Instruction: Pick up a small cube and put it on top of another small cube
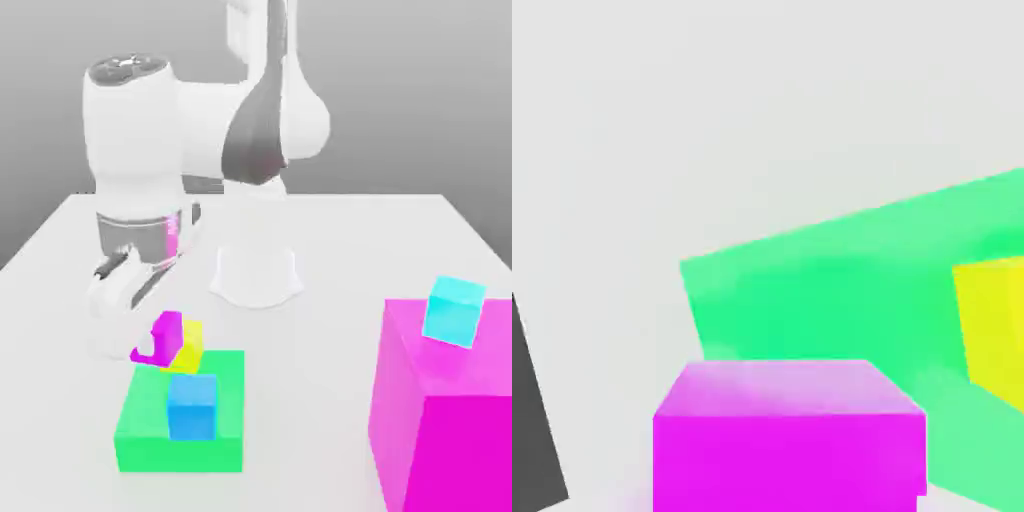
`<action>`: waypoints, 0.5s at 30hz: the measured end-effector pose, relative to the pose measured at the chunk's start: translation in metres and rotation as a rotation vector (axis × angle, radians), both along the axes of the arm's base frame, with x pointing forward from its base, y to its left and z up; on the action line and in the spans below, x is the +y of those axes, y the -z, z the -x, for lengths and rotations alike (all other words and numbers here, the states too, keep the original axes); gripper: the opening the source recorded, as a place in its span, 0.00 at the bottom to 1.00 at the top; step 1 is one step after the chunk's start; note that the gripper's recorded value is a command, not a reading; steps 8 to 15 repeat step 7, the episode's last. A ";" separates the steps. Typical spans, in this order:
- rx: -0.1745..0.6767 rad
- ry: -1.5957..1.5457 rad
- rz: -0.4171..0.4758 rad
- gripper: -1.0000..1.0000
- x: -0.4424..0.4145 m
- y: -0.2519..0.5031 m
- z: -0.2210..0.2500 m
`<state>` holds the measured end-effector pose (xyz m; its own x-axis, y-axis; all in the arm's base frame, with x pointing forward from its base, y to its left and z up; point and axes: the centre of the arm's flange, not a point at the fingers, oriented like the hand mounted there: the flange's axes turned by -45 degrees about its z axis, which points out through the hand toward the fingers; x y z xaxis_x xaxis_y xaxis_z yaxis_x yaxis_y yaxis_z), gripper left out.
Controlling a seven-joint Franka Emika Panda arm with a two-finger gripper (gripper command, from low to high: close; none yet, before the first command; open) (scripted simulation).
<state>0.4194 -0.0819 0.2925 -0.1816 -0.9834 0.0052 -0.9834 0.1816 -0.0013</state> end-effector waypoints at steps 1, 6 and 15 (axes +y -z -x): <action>0.001 -0.006 0.001 0.00 0.002 0.009 -0.001; -0.001 -0.014 -0.002 1.00 0.006 0.041 0.000; -0.001 -0.014 -0.002 1.00 0.006 0.041 0.000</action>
